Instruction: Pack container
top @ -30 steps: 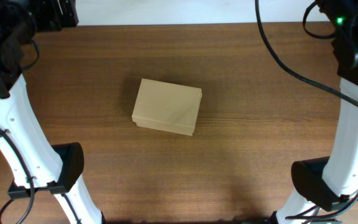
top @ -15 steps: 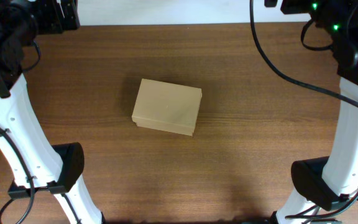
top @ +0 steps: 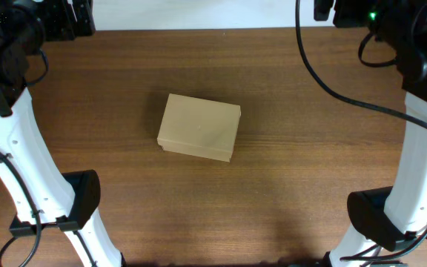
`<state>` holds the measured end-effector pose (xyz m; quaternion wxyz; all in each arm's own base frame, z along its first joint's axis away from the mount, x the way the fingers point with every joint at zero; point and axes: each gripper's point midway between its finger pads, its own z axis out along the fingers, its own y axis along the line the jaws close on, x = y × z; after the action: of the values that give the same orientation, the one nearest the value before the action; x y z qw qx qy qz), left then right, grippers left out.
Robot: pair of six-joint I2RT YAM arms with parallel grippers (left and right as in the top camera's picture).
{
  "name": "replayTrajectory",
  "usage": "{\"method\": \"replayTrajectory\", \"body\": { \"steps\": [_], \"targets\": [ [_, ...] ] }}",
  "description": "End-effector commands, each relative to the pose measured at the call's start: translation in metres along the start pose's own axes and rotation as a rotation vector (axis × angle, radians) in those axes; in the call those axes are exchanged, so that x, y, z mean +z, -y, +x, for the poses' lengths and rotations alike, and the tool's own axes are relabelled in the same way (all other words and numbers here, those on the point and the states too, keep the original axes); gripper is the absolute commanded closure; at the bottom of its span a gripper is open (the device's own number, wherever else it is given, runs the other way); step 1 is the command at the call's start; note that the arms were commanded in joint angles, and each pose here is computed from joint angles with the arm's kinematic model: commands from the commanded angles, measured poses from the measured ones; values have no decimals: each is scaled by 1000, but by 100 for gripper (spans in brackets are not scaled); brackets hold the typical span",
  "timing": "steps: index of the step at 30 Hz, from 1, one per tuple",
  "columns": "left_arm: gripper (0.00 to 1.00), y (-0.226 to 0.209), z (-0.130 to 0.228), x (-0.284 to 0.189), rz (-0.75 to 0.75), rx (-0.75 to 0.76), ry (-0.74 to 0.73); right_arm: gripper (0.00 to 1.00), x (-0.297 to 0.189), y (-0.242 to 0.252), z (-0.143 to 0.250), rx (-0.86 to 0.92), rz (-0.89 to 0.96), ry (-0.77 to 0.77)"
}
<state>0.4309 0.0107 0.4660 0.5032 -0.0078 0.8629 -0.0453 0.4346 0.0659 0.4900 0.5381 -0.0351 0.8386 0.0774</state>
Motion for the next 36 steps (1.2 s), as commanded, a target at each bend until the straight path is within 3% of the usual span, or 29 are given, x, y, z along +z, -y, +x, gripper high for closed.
{"method": "replayTrajectory", "body": {
  "steps": [1,5,10,15,25,36],
  "targets": [
    [0,-3,1,1,-10,3,-4,1,-2,3,0,4,14,-2],
    [0,-3,1,1,-10,3,-4,1,-12,2,0,3,13,3],
    [0,-3,1,1,-10,3,-4,1,-62,1,-9,2,13,66],
    [0,-3,1,1,-10,3,-4,1,-119,12,7,17,49,86],
    [0,-3,1,1,-10,3,-4,1,-172,43,88,55,168,116],
    [0,-3,1,1,-10,3,-4,1,-148,51,229,56,173,137]
  ]
}}
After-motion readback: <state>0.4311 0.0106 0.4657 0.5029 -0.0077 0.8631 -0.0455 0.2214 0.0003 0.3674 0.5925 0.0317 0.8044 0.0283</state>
